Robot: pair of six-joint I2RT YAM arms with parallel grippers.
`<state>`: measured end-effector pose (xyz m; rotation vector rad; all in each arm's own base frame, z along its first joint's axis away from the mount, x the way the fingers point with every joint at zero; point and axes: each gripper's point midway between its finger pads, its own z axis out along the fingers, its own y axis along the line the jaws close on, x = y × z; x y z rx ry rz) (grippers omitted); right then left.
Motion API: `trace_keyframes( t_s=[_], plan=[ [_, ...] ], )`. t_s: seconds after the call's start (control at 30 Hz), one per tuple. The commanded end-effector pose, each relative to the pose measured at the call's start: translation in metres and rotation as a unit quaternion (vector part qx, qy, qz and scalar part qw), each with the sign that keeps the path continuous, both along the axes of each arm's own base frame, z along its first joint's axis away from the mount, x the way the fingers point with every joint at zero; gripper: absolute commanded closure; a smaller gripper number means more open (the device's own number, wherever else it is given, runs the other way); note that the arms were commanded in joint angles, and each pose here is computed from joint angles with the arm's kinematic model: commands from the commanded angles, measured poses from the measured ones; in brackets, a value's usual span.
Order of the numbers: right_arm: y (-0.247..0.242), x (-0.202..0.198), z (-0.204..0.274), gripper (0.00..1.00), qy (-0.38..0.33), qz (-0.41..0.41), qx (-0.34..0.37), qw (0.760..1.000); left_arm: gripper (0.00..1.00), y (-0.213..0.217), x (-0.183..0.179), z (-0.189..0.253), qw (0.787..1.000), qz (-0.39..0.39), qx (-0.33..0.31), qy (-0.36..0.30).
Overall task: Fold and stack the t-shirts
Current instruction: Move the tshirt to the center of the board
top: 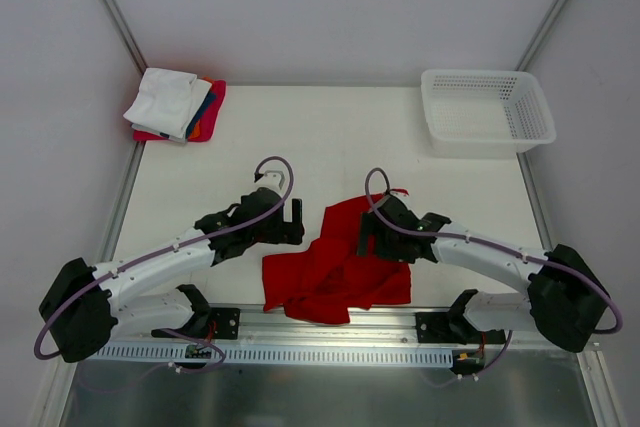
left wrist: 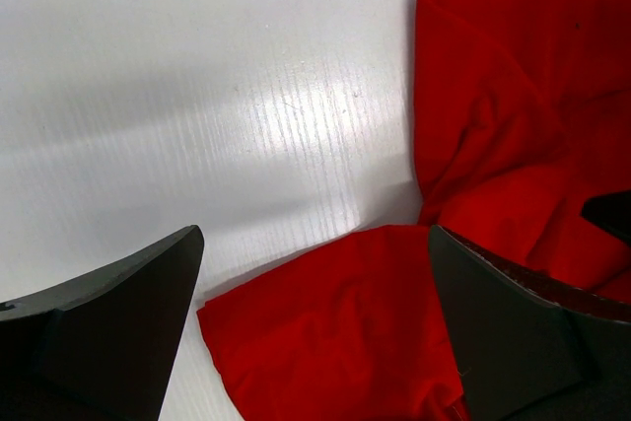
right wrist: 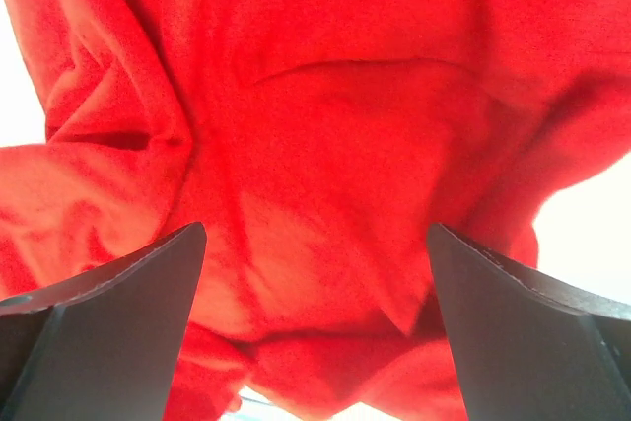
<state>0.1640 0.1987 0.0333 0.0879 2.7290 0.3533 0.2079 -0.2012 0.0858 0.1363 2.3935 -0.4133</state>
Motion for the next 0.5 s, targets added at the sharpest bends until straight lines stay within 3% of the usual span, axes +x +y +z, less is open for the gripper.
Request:
trace_keyframes(
  t_s=[0.0,0.47],
  plan=[
    [-0.014,0.007,0.030,0.00,-0.037,-0.016,-0.017,0.999,0.01,-0.004,0.000,0.010,1.000,0.007,-0.024,-0.018],
    [-0.037,-0.006,0.020,0.00,-0.041,-0.031,-0.030,0.998,0.01,-0.006,-0.001,0.011,0.999,0.002,-0.025,-0.022]
  ],
)
